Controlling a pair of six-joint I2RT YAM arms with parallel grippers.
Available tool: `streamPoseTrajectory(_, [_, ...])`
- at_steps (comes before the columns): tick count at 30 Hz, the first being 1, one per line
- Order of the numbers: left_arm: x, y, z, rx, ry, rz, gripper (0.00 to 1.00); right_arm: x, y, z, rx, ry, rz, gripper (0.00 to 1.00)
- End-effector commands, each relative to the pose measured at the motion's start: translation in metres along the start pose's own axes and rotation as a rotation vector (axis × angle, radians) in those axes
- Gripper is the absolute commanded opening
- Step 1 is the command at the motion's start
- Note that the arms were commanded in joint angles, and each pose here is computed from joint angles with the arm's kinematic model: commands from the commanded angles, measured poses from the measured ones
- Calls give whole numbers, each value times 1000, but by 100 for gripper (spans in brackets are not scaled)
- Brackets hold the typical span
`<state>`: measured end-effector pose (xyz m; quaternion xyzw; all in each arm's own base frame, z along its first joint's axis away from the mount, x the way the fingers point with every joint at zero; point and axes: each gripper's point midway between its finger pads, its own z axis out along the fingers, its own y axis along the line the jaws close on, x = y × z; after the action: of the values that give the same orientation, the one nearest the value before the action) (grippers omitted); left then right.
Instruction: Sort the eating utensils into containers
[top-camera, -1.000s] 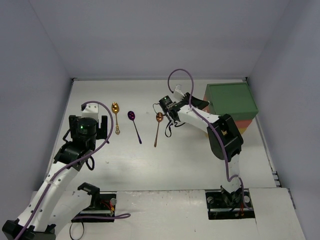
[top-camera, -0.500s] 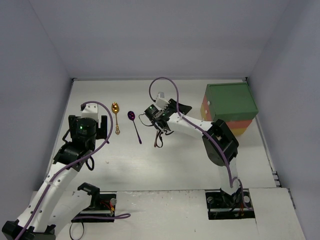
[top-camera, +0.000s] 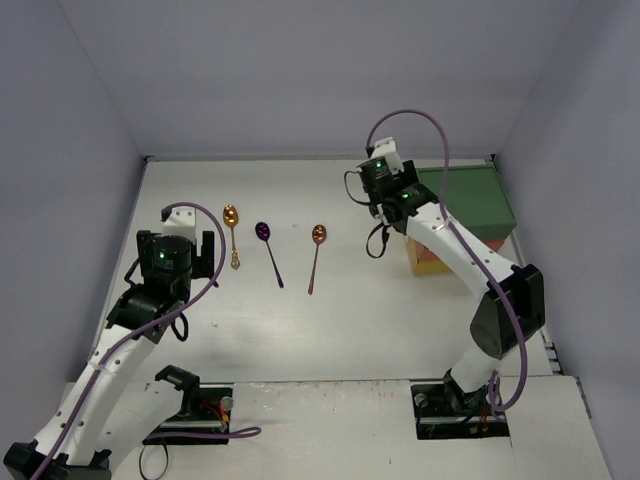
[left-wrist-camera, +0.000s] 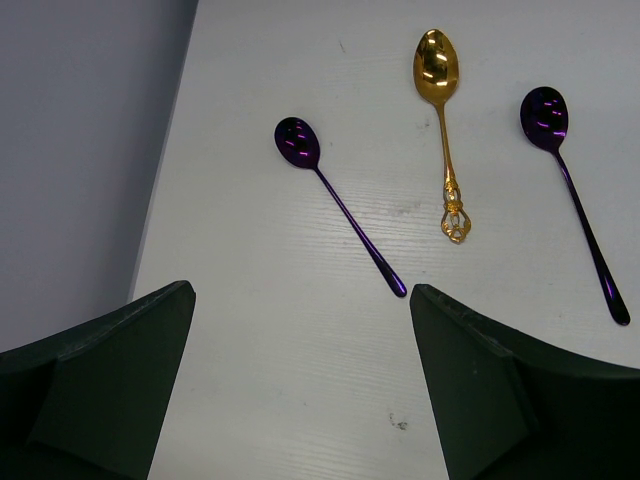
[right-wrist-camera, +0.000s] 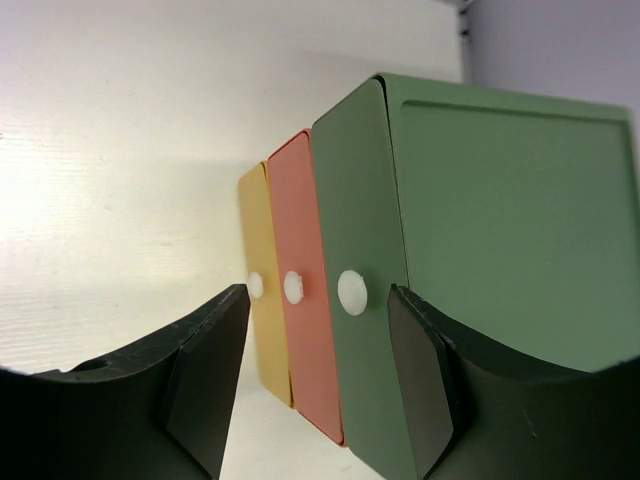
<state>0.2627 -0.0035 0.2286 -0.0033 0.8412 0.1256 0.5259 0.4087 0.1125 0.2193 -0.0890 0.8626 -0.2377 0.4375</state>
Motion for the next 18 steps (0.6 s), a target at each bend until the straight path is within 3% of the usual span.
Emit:
streamPoseTrajectory(1, [-18,1,1,-4,-59,-26,87,5,6,5,-161,25,139,55])
streamPoseTrajectory(18, [-16,-2,4,1,-47,-18,87,21,6,18,-261,89,235,53])
